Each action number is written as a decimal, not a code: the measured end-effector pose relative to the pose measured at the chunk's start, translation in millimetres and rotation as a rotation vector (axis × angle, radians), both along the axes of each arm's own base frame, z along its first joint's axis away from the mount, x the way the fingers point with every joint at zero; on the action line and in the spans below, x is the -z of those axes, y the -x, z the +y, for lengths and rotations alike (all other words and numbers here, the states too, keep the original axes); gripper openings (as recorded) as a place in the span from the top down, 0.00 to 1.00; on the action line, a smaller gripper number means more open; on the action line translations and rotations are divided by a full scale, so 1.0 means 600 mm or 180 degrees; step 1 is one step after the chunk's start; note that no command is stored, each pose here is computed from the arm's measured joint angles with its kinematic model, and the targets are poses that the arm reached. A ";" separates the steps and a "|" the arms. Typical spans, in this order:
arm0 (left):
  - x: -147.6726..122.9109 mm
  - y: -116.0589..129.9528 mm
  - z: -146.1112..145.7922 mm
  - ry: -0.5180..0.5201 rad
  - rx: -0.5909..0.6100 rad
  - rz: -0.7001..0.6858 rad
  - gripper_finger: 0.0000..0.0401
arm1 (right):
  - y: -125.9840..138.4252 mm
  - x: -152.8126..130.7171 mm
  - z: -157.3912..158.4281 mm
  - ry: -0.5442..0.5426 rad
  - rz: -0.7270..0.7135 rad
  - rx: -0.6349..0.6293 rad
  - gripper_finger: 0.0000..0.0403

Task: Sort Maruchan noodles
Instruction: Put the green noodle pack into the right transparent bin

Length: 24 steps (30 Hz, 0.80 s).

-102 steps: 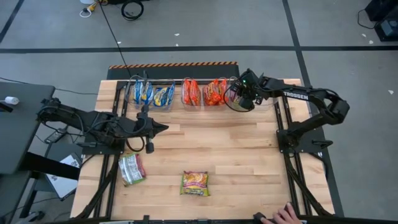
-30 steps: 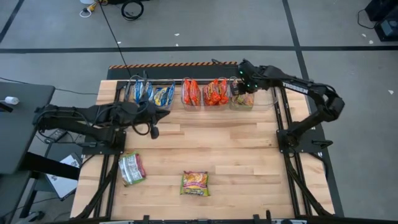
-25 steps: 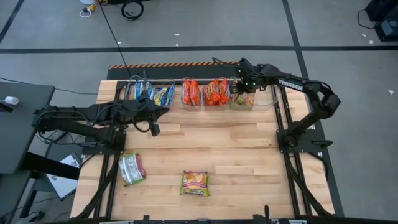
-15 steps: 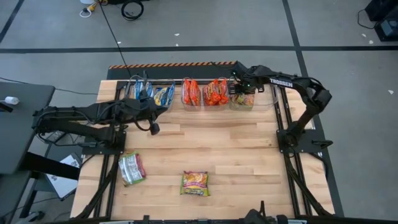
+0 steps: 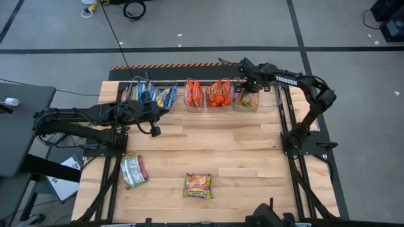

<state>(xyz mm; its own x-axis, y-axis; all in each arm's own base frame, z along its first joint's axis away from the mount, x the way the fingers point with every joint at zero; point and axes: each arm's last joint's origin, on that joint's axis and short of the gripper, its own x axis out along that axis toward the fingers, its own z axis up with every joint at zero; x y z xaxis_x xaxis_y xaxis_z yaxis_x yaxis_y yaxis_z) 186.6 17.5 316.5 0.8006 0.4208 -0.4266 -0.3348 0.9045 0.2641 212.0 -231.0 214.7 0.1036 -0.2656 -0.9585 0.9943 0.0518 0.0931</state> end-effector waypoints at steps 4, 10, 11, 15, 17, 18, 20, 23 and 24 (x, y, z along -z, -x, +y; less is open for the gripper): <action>0.000 0.000 0.000 -0.0007 0.0002 0.0001 0.96 | 0.007 -0.008 -0.006 -0.0008 -0.0162 -0.0004 0.98; -0.001 0.000 0.000 -0.0008 0.0002 -0.0015 0.96 | 0.020 -0.064 0.016 0.0243 -0.0465 -0.0072 0.99; -0.001 -0.001 0.000 -0.0008 0.0002 -0.0030 0.96 | 0.024 -0.075 0.024 0.0305 -0.0520 -0.0107 0.99; -0.003 -0.002 0.000 0.0010 -0.0008 -0.0079 0.96 | 0.050 -0.079 0.054 0.0550 -0.0852 -0.0193 0.99; -0.003 -0.002 0.000 0.0060 -0.0035 -0.0105 0.96 | 0.062 -0.061 0.062 0.0634 -0.1165 -0.0320 0.99; -0.003 -0.002 0.000 0.0064 -0.0038 -0.0108 0.96 | 0.066 -0.051 0.065 0.0676 -0.1327 -0.0368 0.99; -0.003 -0.002 0.000 0.0064 -0.0038 -0.0108 0.96 | 0.073 -0.031 0.069 0.0716 -0.1598 -0.0415 0.99; -0.003 -0.002 0.000 0.0064 -0.0038 -0.0112 0.96 | 0.083 0.002 0.078 0.0664 -0.1710 -0.0376 0.99; -0.003 -0.002 0.000 0.0064 -0.0038 -0.0114 0.96 | 0.085 0.009 0.080 0.0665 -0.1715 -0.0373 0.99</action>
